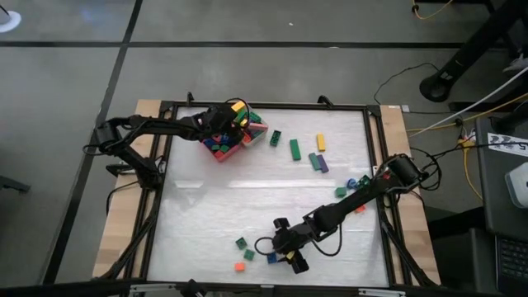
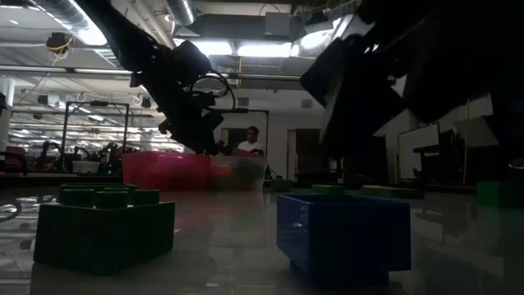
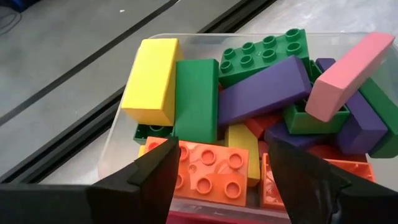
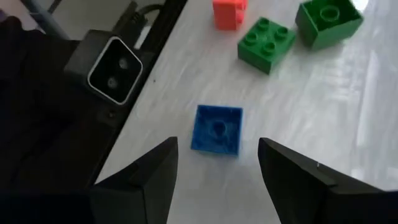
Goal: Sort blocks by size
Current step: Put the small blue game piece into the pink bin
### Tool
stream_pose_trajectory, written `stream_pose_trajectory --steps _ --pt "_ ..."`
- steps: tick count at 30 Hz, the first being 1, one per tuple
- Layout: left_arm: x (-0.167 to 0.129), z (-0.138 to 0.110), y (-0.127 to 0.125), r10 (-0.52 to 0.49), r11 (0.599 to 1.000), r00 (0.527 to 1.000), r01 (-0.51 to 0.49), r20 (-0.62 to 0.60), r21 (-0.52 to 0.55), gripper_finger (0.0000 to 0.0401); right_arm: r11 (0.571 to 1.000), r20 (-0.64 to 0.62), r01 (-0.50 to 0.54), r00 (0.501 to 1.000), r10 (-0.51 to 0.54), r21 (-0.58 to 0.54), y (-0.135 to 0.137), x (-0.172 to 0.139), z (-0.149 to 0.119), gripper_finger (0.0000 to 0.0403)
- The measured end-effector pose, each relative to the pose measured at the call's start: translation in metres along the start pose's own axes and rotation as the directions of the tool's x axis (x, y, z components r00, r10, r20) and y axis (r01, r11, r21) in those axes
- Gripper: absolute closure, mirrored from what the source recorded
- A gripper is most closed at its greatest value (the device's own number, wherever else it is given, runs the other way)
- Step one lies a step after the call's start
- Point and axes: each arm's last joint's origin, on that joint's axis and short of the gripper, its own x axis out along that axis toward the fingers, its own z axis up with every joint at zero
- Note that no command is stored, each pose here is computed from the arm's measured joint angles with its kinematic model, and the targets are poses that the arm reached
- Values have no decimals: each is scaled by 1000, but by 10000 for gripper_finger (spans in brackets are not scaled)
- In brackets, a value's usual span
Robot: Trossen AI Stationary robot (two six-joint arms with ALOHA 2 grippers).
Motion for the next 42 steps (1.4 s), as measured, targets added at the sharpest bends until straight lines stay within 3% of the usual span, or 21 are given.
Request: stream_pose_trajectory --steps 7,13,42 --pt "0 0 0 -1 1000 1000 1 1 -27 169 998 42 56 998 -56 -15 4 2 1 182" --pt "0 0 0 0 1000 1000 0 -1 -23 169 1000 63 6 998 -5 -17 4 18 -3 182" --pt "0 0 -2 -38 999 999 38 -5 -24 169 1000 80 4 997 -6 31 1 35 -10 182"
